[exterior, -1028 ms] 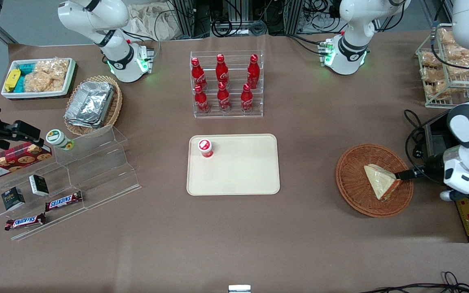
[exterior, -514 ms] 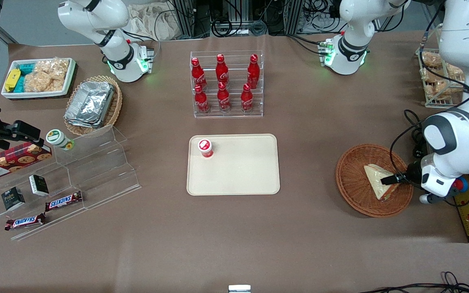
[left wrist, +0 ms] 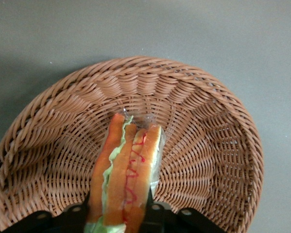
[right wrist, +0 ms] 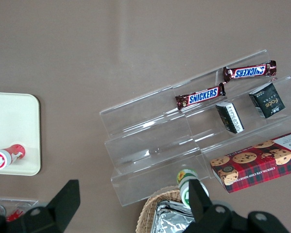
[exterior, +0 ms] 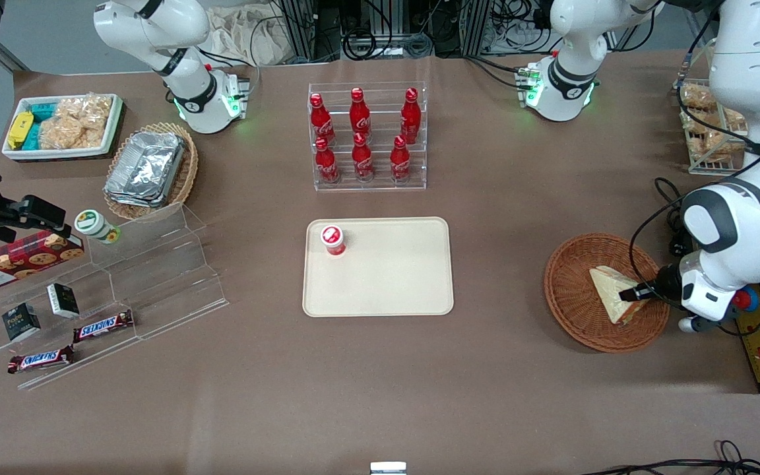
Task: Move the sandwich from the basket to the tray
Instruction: 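Close the left gripper on the wrapped sandwich, then lift the sandwich out of the basket with the left gripper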
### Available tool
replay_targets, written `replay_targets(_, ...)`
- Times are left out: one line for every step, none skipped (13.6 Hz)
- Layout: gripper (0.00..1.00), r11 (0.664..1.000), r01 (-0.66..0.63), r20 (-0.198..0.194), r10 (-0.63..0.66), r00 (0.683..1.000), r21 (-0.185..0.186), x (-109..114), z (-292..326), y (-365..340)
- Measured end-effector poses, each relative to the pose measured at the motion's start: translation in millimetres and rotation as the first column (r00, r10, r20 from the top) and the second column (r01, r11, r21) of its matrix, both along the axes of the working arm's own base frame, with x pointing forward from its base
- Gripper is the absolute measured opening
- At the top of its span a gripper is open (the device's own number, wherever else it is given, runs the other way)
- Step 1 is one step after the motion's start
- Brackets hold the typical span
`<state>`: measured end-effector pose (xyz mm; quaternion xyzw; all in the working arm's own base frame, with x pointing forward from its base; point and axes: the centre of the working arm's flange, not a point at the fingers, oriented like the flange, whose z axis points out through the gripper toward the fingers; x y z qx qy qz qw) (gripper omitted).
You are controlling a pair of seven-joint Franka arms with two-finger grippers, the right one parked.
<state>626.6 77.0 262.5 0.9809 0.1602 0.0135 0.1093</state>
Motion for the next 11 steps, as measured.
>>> replay_targets(0.26, 1.000, 0.000, 0.014, 0.000, 1.000, 0.002, 2.3, 8.3, 0.3)
replay_targets(0.19, 1.000, 0.002, 0.028, -0.003, 1.000, 0.004, 4.2, 21.3, 0.1)
replay_targets(0.18, 1.000, 0.012, 0.030, -0.012, 0.999, -0.001, 5.4, 40.8, -1.2)
replay_targets(0.17, 1.000, 0.029, 0.021, -0.029, 0.999, -0.010, 6.0, 66.7, -3.3)
replay_targets(0.15, 0.999, 0.051, 0.014, -0.051, 0.999, -0.018, 5.6, 99.1, -5.4)
replay_targets(0.15, 0.997, 0.078, 0.007, -0.078, 0.997, -0.013, 3.3, 134.0, -6.9)
replay_targets(0.15, 0.994, 0.110, -0.005, -0.110, 0.994, 0.007, -1.6, 169.7, -7.7)
replay_targets(0.15, 0.990, 0.140, -0.024, -0.139, 0.990, 0.031, -9.3, 204.6, -8.7)
replay_targets(0.15, 0.986, 0.161, -0.041, -0.159, 0.986, 0.048, -18.3, 236.1, -10.1)
replay_targets(0.15, 0.982, 0.178, -0.057, -0.175, 0.983, 0.056, -28.4, 264.6, -12.8)
replay_targets(0.15, 0.979, 0.194, -0.072, -0.189, 0.979, 0.058, -38.4, 288.5, -17.4)
